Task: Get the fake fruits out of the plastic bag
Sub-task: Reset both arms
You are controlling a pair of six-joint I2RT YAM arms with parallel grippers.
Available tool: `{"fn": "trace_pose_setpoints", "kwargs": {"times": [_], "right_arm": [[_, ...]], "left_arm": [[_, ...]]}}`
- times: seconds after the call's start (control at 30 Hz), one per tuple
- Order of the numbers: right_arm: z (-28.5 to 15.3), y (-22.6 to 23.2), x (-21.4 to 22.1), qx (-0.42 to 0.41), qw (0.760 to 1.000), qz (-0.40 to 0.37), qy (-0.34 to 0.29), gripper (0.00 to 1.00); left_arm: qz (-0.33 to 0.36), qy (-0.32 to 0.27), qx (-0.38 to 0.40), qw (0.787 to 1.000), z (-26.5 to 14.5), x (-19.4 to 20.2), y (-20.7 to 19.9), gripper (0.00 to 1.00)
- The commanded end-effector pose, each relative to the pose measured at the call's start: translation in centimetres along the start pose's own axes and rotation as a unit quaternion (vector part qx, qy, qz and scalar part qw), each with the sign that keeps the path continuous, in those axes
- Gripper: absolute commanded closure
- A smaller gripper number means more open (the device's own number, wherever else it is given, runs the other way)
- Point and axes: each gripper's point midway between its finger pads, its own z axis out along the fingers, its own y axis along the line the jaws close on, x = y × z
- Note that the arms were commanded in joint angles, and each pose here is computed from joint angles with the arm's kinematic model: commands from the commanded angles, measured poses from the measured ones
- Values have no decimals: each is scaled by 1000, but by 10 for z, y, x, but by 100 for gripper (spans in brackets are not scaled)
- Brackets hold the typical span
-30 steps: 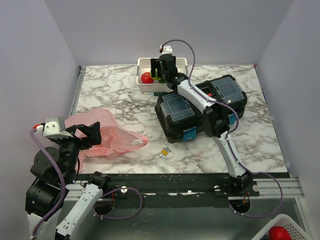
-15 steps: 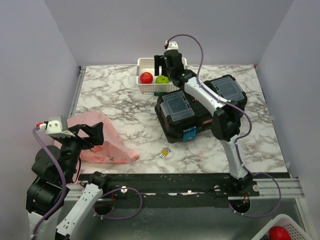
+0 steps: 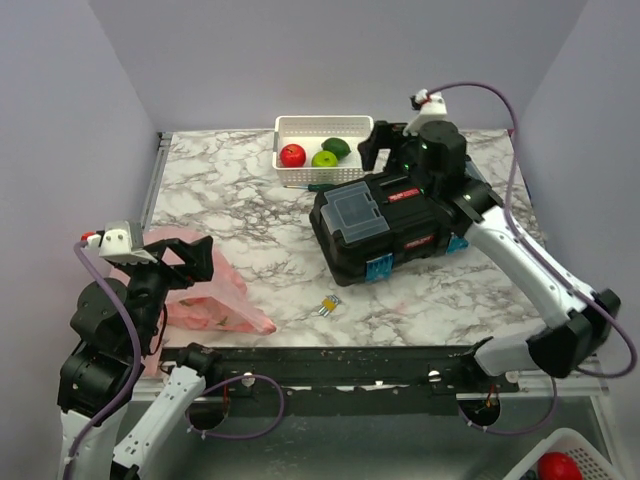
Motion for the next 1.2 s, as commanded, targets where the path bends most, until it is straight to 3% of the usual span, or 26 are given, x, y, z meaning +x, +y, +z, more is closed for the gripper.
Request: {"fn": "trace_pose_setpoints", "kwargs": {"times": [0.0, 0.3, 0.6, 1.17], "right_arm": [[-54, -13, -2, -2, 1000, 15, -6, 1], [-164, -43, -30, 8, 997, 36, -66, 0], [-240, -71, -44, 22, 991, 39, -128, 0], [-308, -91, -60, 20, 977, 62, -203, 0]], "left_arm": [[9, -10, 10, 1000, 5, -10, -6, 3], [16, -24, -2, 1000, 5, -26, -5, 3], [21, -73, -12, 997, -5, -53, -1, 1], [1, -75, 1, 997, -4, -64, -11, 1]]}}
